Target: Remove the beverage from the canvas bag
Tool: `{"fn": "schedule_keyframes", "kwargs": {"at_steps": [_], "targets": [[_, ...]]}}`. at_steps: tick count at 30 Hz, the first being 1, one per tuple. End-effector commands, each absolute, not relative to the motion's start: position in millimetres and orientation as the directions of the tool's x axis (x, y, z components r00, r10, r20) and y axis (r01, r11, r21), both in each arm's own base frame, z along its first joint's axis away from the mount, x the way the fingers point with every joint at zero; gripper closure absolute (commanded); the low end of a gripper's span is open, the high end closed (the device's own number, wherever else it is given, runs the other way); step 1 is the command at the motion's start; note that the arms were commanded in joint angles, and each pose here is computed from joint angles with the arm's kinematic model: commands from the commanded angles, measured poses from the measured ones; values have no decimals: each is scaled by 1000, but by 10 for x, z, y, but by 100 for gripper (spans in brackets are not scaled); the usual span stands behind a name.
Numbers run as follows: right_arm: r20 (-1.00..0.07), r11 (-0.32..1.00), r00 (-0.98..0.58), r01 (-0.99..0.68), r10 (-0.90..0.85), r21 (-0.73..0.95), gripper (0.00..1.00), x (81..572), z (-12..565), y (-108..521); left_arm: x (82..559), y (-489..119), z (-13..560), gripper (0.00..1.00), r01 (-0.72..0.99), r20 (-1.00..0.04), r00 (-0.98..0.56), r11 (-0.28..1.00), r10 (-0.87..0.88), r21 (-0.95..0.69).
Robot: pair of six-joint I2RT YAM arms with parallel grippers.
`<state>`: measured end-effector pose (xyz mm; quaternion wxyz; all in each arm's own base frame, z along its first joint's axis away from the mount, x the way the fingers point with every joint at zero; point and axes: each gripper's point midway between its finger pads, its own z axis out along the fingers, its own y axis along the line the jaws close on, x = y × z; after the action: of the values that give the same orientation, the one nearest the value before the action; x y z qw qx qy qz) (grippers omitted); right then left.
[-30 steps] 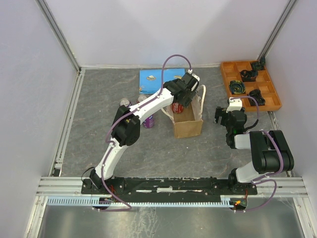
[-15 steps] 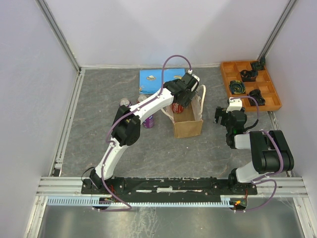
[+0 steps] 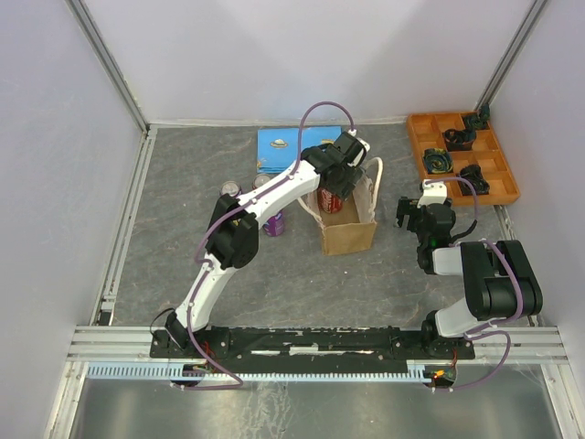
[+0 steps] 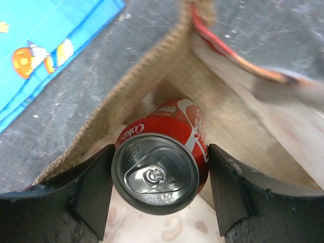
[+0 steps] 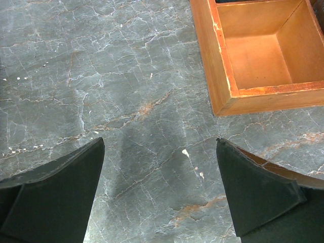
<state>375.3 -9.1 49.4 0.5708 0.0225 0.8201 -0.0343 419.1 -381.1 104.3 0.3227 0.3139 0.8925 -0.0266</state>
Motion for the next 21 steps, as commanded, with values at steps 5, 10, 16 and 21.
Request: {"fn": "schedule_keyframes", "kwargs": {"at_steps": [5, 10, 16, 21], "targets": [[-960, 997, -282, 72, -5, -27, 1, 3881, 692, -89, 4079, -4075, 2727, 97, 671, -830, -388, 740, 402, 45], [-959, 997, -282, 72, -5, -26, 1, 3879, 690, -87, 3999, -3939, 3336, 97, 661, -893, -303, 748, 333, 55], [-959, 997, -282, 72, -5, -26, 1, 3879, 691, -86, 3854, -3635, 3954, 97, 610, -935, -208, 786, 285, 104], [-959, 997, -283, 72, -5, -26, 1, 3879, 688, -87, 3669, -3234, 4448, 97, 526, -959, -126, 837, 254, 153]]}}
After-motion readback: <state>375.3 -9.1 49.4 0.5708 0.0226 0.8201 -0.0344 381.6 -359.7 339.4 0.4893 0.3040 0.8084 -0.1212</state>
